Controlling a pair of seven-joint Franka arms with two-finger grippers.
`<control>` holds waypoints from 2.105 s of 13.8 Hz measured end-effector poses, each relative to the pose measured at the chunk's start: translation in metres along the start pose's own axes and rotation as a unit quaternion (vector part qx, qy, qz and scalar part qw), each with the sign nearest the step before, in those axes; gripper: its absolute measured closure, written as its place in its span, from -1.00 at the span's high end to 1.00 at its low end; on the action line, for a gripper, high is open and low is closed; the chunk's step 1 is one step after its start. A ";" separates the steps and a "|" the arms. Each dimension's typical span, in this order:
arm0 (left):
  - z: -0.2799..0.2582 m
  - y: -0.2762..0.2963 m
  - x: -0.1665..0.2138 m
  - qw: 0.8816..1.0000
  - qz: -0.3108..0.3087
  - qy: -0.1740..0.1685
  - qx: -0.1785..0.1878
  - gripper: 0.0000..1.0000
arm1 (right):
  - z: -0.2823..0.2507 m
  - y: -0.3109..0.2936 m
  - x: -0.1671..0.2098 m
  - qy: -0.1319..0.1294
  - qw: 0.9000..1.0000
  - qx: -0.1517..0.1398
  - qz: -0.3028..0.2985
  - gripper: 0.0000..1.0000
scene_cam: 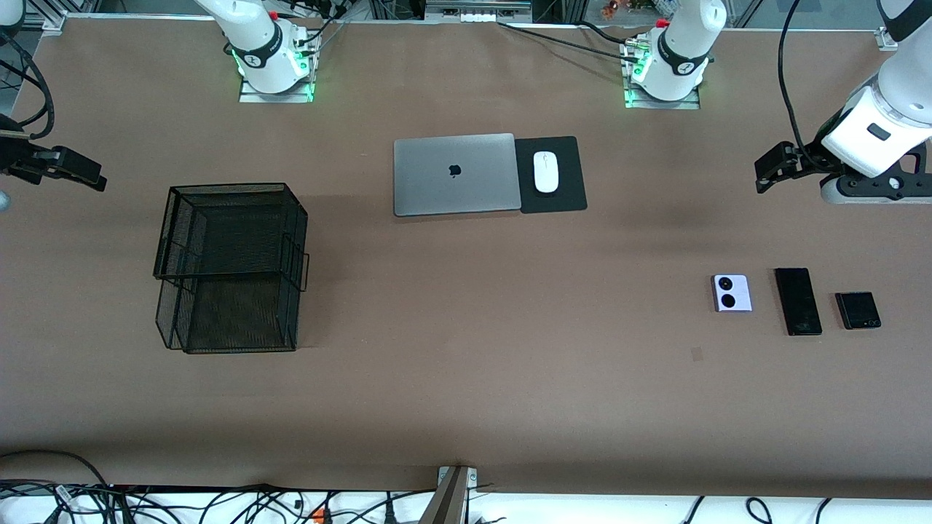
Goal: Place phones with both arms
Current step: 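Reach the left gripper toward the white two-lens phone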
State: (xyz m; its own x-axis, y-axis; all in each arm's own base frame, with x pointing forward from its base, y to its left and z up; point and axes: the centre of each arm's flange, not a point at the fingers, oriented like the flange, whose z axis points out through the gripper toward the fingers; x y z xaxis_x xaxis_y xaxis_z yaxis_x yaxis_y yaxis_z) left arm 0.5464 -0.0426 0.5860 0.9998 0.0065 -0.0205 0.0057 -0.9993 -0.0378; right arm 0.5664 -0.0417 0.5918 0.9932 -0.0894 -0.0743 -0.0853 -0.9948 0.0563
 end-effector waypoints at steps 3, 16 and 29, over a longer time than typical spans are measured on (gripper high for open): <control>0.000 0.000 0.000 1.000 0.000 -0.001 0.000 1.00 | -0.001 0.000 0.000 0.001 1.000 0.000 0.000 1.00; 0.044 -0.014 0.013 0.998 -0.010 -0.063 0.002 1.00 | -0.001 -0.003 0.000 0.002 1.000 0.000 -0.002 1.00; 0.345 -0.122 0.065 0.997 0.071 0.028 -0.016 1.00 | -0.002 -0.003 0.000 0.002 1.000 0.000 -0.003 1.00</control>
State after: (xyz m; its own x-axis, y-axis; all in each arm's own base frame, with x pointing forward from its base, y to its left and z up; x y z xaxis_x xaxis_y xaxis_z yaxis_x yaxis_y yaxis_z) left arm 0.6038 0.0931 0.2449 0.9903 -0.1355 0.0322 -0.1353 -0.9908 -0.0068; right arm 0.5668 -0.0387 0.5936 0.9940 -0.0839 -0.0700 -0.0801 -0.9952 0.0558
